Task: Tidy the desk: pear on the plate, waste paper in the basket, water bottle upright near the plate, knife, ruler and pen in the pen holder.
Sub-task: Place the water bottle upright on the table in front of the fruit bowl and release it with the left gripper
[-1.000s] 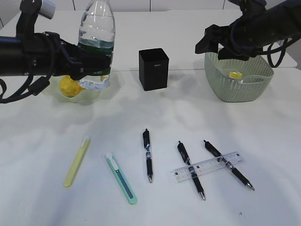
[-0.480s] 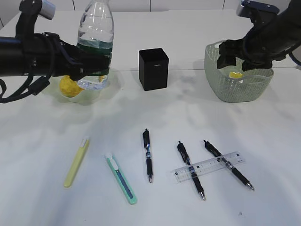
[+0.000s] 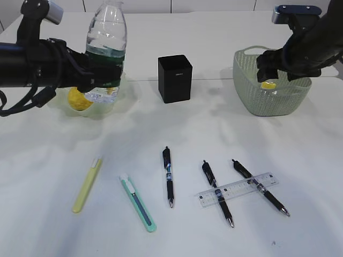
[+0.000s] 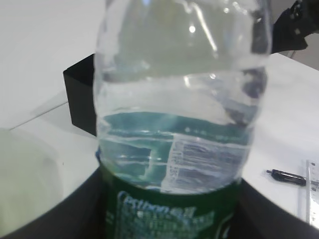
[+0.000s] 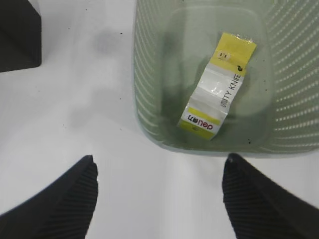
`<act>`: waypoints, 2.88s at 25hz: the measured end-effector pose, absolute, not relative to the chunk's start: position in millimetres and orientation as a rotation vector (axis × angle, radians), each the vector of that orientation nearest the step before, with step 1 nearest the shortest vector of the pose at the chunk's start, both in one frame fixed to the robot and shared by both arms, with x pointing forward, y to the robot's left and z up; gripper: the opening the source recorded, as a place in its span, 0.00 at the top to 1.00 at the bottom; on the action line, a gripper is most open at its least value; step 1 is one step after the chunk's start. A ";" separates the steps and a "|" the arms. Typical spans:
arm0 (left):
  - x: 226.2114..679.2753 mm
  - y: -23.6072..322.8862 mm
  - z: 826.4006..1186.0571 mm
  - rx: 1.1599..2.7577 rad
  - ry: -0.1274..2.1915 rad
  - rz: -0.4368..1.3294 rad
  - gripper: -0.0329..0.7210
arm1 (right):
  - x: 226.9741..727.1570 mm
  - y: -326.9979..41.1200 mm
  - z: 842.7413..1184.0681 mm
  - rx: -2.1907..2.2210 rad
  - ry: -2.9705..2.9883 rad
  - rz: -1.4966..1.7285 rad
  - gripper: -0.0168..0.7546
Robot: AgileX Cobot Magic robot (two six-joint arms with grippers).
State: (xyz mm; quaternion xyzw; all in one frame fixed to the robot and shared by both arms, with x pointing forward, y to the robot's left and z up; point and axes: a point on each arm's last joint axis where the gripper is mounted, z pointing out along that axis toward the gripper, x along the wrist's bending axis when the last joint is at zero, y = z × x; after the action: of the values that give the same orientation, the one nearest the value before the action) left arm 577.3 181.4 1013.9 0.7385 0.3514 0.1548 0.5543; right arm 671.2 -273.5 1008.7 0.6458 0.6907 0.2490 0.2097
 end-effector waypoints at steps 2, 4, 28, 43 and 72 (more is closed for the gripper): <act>577.8 182.2 1013.3 1.749 0.840 0.374 0.46 | 671.2 -274.3 1008.6 1.779 1.927 0.677 0.23; 578.4 183.0 1012.7 1.753 0.850 0.383 0.46 | 670.1 -275.0 1005.8 1.771 1.935 0.660 0.23; 581.0 187.0 1009.9 1.771 0.898 0.423 0.46 | 635.9 -279.2 991.3 1.588 1.801 0.781 0.23; 581.0 187.0 1010.0 1.770 0.900 0.423 0.46 | 599.7 -280.6 967.6 1.433 1.695 0.886 0.23; 587.6 199.2 1013.3 1.759 0.866 0.546 0.46 | 588.9 -281.0 981.1 1.309 1.644 0.919 0.23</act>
State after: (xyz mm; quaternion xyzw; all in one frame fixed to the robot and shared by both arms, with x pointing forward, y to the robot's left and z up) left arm 587.6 199.2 1013.3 0.7354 0.3622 0.2281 0.5254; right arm 588.9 -281.0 981.1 0.5201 0.6534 0.3653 0.4112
